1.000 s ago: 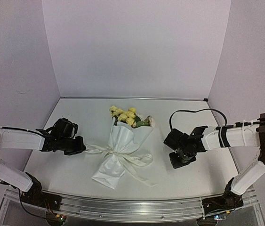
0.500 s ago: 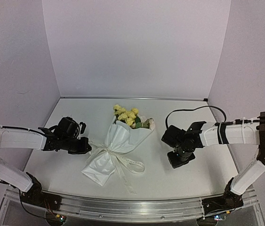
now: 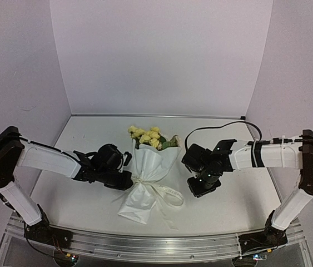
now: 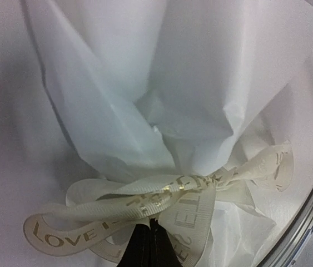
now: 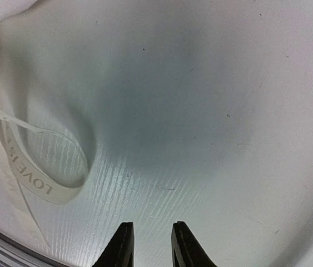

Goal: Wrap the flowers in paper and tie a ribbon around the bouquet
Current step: Adjust the ribbon on the folded bouquet.

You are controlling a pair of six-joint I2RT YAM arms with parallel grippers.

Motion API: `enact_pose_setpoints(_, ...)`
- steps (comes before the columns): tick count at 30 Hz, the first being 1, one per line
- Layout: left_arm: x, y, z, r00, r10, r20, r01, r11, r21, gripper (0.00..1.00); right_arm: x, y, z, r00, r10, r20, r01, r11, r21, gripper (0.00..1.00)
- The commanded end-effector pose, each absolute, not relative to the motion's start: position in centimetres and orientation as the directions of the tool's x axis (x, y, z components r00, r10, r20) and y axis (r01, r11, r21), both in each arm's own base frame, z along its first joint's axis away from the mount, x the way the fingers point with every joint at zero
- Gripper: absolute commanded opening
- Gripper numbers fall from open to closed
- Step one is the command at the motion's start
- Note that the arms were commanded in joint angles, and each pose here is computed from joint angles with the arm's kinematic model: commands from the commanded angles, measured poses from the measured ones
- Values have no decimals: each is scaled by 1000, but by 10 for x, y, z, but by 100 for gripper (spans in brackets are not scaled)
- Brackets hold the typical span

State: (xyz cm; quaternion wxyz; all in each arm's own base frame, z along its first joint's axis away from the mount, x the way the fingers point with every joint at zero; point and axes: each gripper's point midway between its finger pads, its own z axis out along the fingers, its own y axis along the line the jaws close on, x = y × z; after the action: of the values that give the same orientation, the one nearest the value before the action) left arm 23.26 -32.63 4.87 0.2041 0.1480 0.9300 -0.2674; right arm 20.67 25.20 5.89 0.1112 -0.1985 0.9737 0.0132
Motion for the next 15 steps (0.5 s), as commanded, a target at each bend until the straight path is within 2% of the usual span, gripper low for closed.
enact_pose_setpoints(1,244,-381,82,-836,131,-533,429,762,-485,0,207,239,66,-890,-387,-242,-387,921,-48,27)
enact_pose_setpoints(11,249,-318,71,-828,116,-549,346,876,-337,1,199,260,79,-892,-391,-227,-413,909,58,34)
enact_pose_setpoints(13,254,-307,73,-828,100,-552,328,884,-333,4,200,266,81,-892,-394,-224,-418,906,71,35)
enact_pose_setpoints(15,258,-297,75,-829,84,-553,310,892,-330,11,200,271,82,-890,-400,-218,-424,902,77,35)
